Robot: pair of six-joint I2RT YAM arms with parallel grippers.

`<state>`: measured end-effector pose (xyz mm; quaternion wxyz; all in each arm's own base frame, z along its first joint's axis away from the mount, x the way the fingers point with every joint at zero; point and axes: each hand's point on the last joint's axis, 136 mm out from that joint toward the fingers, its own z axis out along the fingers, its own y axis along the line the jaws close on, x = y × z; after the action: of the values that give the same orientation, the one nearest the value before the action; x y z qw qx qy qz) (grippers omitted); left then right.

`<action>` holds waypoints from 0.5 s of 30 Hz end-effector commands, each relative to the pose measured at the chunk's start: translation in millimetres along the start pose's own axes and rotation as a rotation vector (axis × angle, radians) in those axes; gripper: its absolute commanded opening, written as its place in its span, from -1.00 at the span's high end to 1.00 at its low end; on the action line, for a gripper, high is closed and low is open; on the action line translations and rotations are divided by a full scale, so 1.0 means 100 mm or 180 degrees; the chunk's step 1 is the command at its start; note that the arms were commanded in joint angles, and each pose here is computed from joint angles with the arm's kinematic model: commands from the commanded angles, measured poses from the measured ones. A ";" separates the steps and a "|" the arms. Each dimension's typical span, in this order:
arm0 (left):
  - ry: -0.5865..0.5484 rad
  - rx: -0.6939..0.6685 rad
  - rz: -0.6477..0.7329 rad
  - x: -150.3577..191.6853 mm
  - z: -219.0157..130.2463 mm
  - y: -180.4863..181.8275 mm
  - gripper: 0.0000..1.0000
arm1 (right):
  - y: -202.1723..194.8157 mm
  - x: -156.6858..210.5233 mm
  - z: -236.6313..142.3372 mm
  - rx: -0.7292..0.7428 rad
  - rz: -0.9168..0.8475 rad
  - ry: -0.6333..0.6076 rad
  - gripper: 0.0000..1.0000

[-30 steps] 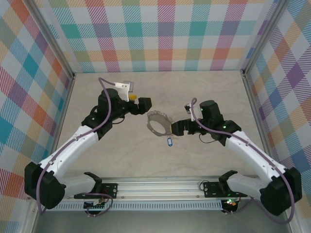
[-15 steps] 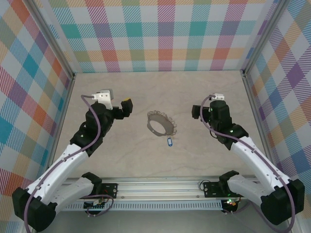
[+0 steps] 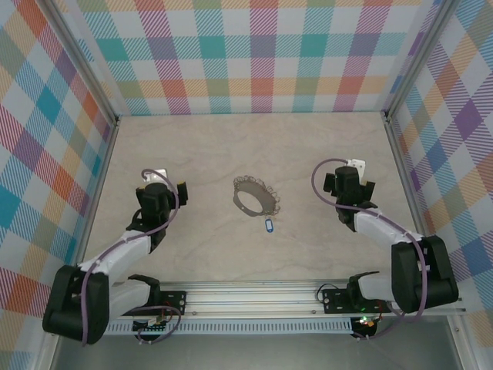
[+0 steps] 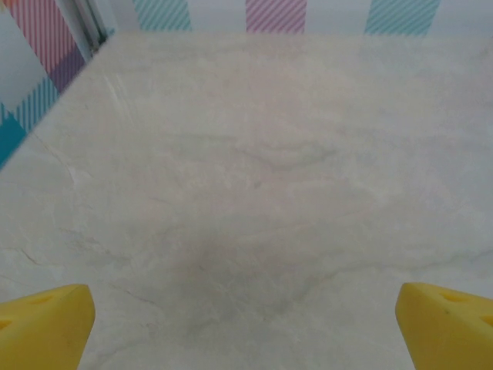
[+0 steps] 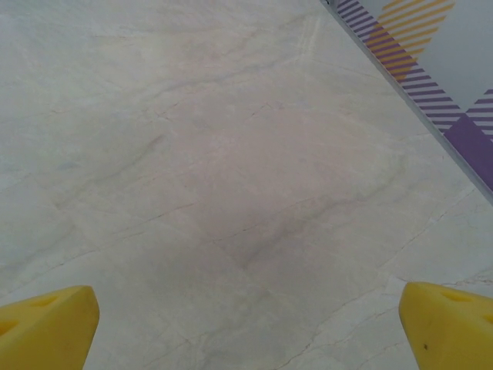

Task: Put the keys on the keyring

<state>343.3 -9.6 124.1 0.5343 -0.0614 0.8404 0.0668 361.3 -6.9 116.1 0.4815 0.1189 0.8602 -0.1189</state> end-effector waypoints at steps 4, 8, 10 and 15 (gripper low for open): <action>-0.0379 0.0097 -0.0136 -0.05 0.26 -0.02 -1.00 | 0.08 -0.08 0.14 -0.0251 -0.0006 -0.0420 -0.99; -0.0356 0.0254 -0.0019 0.00 0.37 -0.11 -1.00 | 0.23 -0.12 0.09 -0.0587 -0.0211 -0.0716 -0.99; -0.0411 0.0294 -0.0051 0.04 0.38 -0.10 -1.00 | 0.22 -0.09 0.10 -0.0671 -0.0166 -0.0884 -0.99; -0.0380 0.0374 -0.0103 0.14 0.47 -0.11 -1.00 | 0.26 -0.03 0.10 -0.0918 -0.0111 -0.0950 -0.99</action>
<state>375.6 -8.4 83.4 0.5603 -0.0492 0.8262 0.0318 365.3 3.4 75.5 0.5467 0.0361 0.8345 -0.0585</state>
